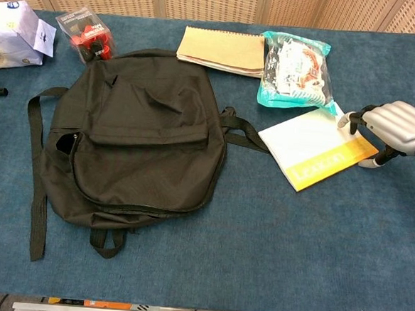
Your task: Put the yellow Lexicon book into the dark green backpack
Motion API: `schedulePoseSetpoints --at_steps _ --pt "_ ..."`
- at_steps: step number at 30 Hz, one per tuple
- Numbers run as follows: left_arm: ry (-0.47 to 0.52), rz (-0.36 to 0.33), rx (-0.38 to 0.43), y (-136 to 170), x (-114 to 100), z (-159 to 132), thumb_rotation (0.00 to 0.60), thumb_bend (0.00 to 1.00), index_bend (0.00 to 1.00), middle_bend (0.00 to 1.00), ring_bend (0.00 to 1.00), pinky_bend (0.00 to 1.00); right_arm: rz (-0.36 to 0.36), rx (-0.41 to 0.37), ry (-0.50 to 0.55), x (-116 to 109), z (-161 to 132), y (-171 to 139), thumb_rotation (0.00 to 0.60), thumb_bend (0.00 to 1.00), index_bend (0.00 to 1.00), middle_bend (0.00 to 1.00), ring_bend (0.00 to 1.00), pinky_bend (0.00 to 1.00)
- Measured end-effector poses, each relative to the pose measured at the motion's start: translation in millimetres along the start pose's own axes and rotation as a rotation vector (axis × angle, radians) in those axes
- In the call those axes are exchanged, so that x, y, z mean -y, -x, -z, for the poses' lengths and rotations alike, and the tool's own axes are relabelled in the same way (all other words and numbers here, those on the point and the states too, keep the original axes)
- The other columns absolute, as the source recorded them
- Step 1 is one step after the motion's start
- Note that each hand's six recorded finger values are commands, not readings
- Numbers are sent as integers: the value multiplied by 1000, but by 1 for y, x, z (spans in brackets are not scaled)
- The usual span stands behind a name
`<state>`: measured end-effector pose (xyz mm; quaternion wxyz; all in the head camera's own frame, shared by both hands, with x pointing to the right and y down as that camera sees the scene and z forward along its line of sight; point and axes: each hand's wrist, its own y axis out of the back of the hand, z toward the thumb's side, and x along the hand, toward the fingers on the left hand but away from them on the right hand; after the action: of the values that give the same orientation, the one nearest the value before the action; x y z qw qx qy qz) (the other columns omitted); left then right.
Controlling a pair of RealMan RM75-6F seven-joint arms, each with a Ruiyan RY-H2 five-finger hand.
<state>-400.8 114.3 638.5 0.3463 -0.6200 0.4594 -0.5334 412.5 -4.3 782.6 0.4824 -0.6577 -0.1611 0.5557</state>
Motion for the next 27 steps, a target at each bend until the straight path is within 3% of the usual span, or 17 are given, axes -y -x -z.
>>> schedulePoseSetpoints --at_steps 8,19,27 --pt "9 6 4 -1 1 -1 583 250 91 68 62 48 35 -13 33 -4 -3 2 600 414 334 465 331 406" --pt "25 22 14 -4 5 -3 574 250 91 68 63 48 120 -41 61 -20 -10 8 600 485 390 501 383 457" --pt "37 17 15 -6 3 -3 572 250 91 68 65 48 218 -38 102 -43 -14 21 600 518 409 508 395 471"
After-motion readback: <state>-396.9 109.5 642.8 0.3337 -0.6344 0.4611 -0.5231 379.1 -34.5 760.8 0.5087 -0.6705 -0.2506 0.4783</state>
